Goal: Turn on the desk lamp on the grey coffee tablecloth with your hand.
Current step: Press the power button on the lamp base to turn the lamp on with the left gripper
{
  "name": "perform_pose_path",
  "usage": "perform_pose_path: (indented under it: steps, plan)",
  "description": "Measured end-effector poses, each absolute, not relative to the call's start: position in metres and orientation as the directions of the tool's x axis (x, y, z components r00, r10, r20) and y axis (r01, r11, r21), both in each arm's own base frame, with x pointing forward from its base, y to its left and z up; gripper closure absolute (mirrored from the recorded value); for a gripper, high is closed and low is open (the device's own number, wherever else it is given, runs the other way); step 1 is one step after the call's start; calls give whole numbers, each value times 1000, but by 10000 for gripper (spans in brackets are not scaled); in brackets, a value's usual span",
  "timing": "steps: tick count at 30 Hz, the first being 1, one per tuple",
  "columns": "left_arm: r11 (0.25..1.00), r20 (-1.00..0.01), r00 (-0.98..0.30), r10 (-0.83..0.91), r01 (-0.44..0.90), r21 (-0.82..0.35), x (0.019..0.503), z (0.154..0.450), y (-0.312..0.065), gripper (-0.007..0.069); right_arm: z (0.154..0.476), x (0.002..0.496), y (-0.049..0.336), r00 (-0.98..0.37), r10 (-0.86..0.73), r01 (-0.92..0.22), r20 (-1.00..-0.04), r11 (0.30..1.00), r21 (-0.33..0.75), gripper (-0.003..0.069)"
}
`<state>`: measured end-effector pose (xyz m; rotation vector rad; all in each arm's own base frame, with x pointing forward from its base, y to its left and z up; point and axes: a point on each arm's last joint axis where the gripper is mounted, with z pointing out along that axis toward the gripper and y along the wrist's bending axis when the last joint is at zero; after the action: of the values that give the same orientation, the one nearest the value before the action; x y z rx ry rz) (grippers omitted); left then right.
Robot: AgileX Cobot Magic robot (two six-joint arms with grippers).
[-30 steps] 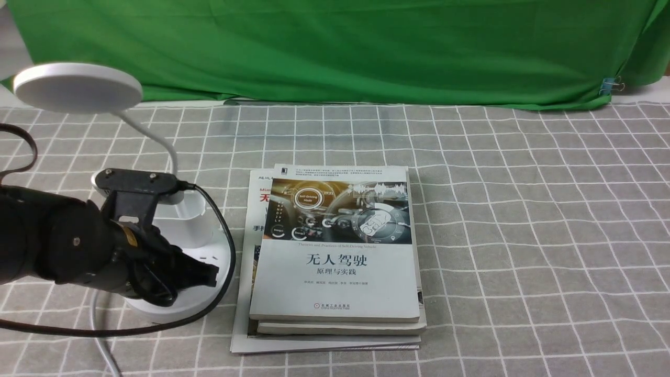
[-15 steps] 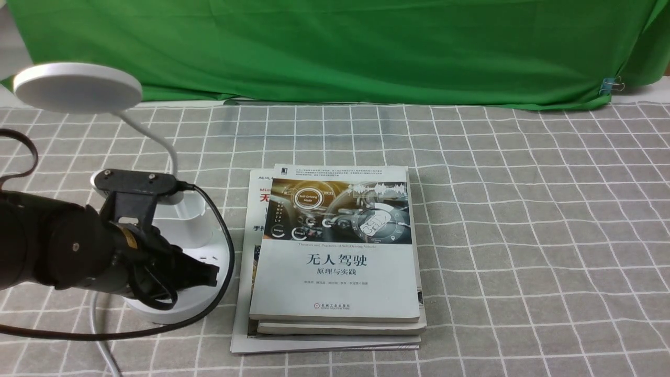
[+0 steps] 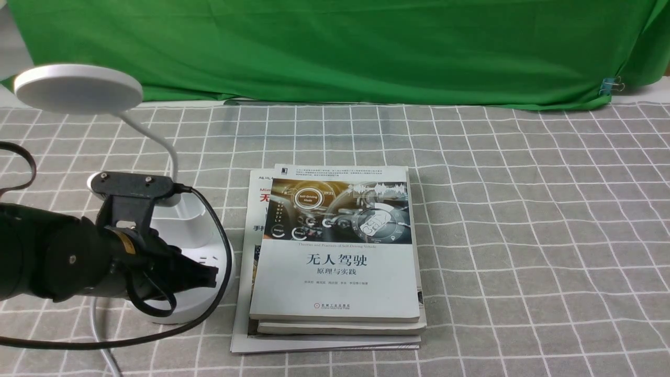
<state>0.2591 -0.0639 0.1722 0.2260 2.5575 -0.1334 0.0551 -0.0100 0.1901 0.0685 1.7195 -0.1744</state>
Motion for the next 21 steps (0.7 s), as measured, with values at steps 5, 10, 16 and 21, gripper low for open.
perform_pose_path:
  steps: [5,10,16,21]
  plan:
    - [980,-544,-827,141,195,-42,259,172,-64,620,190,55,-10,-156,-54,145,-986,986,-77,414]
    - [978,-542,-826,156,205,-31,259,172,-63,621,190,55,-10,-156,-54,145,-986,986,-77,414]
    - [978,-541,-826,159,207,-29,259,172,-63,621,190,55,-10,-156,-54,145,-986,986,-77,414]
    - [978,-541,-826,159,207,-29,259,172,-63,621,190,55,-10,-156,-54,145,-986,986,-77,414]
